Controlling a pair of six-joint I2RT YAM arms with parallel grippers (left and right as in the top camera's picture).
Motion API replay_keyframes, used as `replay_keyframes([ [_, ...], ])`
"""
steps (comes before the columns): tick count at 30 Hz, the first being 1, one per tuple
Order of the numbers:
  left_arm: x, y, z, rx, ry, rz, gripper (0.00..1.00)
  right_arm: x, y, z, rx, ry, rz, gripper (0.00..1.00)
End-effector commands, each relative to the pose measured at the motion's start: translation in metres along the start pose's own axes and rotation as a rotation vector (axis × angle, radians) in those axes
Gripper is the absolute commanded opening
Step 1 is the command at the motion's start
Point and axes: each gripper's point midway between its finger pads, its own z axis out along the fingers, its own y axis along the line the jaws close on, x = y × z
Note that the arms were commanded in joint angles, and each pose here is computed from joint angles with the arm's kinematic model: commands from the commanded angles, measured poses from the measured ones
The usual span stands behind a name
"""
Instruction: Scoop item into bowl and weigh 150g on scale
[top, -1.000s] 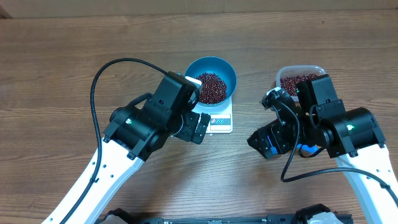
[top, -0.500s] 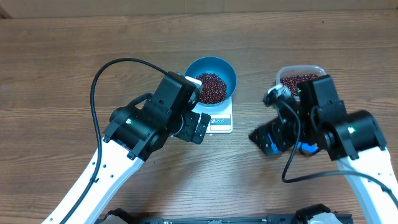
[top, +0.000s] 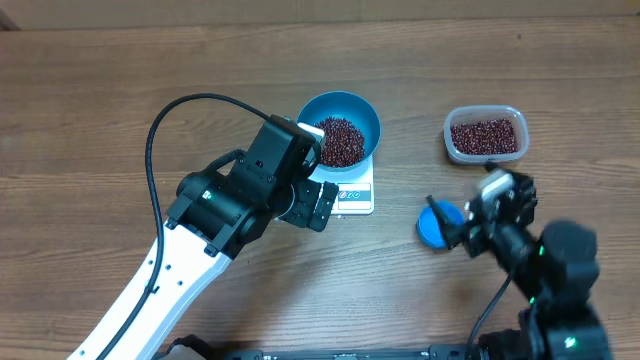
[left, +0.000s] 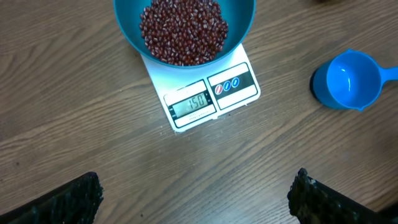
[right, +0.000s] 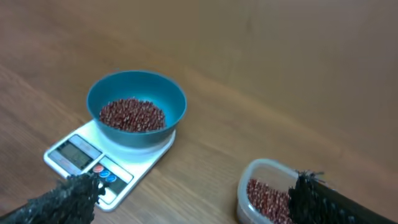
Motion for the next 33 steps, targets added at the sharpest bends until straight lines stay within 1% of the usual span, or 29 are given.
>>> replay_keyframes([
  [1,-0.001,0.001,-0.002,0.002,-0.007,-0.016,1.00,0.017,0.020,-0.004,-0.038,-0.079,-0.075,1.00],
  [5,-0.001,0.001,-0.002,0.002,-0.007,-0.016,1.00,0.032,0.027,-0.004,-0.020,-0.143,-0.062,1.00],
  [10,-0.001,0.001,-0.002,0.002,-0.007,-0.016,1.00,0.042,0.014,-0.006,0.082,-0.184,0.077,1.00],
  [18,-0.001,0.001,-0.002,0.002,-0.007,-0.016,0.99,0.051,-0.001,-0.010,0.189,-0.214,0.170,1.00],
  [22,-0.001,0.001,-0.002,0.002,-0.007,-0.016,0.99,0.063,0.000,-0.005,0.189,-0.204,0.224,1.00],
  [25,-0.001,0.001,-0.002,0.002,-0.007,-0.015,1.00,0.069,0.000,0.000,0.192,-0.215,0.243,1.00],
  [33,-0.001,0.001,-0.002,0.002,-0.007,-0.016,1.00,0.069,-0.004,0.000,0.219,-0.230,0.239,1.00],
])
